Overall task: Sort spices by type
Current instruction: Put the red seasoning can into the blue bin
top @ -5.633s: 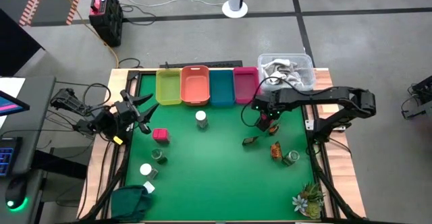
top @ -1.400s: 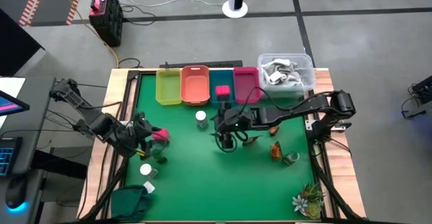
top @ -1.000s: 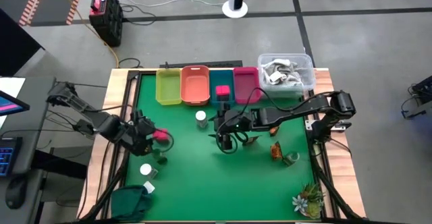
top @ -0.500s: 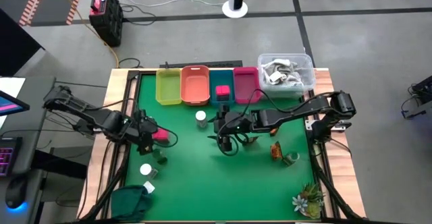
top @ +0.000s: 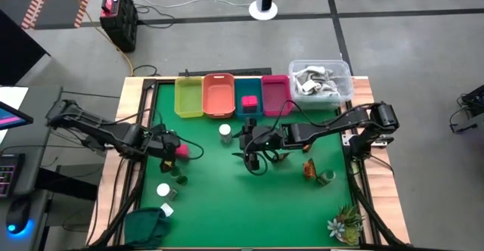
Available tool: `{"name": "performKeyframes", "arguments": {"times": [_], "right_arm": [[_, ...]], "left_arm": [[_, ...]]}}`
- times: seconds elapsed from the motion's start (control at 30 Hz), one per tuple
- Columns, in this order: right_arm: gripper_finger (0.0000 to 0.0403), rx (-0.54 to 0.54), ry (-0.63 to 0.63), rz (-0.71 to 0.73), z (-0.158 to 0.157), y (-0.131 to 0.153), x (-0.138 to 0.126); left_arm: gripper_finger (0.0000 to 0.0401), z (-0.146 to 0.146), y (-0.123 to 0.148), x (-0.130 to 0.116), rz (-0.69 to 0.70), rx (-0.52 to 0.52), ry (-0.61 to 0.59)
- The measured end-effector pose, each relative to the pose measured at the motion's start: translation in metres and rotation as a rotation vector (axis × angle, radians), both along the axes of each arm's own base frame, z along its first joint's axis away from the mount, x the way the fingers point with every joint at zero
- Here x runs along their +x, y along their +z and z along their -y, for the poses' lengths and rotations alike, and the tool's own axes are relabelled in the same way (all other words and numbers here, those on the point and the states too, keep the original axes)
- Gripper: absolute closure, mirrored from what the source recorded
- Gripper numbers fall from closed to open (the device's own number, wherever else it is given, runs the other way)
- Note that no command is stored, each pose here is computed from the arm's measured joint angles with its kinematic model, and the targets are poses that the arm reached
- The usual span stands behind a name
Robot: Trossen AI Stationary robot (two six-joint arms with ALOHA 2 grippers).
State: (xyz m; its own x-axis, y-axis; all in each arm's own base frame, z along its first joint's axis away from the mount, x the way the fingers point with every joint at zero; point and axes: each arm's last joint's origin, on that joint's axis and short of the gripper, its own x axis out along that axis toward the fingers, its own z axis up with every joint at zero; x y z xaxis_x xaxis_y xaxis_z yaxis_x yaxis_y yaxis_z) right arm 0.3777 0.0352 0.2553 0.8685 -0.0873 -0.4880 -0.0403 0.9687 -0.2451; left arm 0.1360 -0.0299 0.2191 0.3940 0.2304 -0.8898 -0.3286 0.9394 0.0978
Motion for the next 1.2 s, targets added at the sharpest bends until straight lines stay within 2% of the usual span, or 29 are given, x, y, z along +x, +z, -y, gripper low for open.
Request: {"name": "performKeyframes", "arguments": {"times": [0.3, 0.5, 0.63, 0.87, 1.03, 1.2], "right_arm": [[0.0094, 0.001, 0.0, 0.002, 0.0, 0.0, 0.0], [0.0094, 0.001, -0.001, -0.016, 0.0, -0.001, -0.001], [0.0094, -0.007, -0.001, -0.088, 0.001, -0.007, -0.005], [0.0094, -0.005, -0.034, -0.179, 0.011, -0.008, -0.014], [0.0094, 0.001, -0.046, -0.209, 0.013, -0.011, -0.016], [0.0094, -0.003, -0.047, -0.269, 0.013, -0.014, -0.02]], "left_arm": [[0.0132, -0.001, -0.017, 0.019, -0.112, -0.012, -0.012], [0.0173, 0.001, -0.025, 0.029, -0.145, -0.022, -0.051], [0.0196, 0.002, -0.025, 0.031, -0.126, -0.021, -0.054], [0.0191, -0.001, -0.008, 0.042, -0.056, -0.003, -0.07], [0.0188, -0.003, 0.0, 0.045, -0.047, -0.026, -0.092], [0.0192, -0.009, 0.015, 0.055, 0.02, -0.044, -0.085]]}}
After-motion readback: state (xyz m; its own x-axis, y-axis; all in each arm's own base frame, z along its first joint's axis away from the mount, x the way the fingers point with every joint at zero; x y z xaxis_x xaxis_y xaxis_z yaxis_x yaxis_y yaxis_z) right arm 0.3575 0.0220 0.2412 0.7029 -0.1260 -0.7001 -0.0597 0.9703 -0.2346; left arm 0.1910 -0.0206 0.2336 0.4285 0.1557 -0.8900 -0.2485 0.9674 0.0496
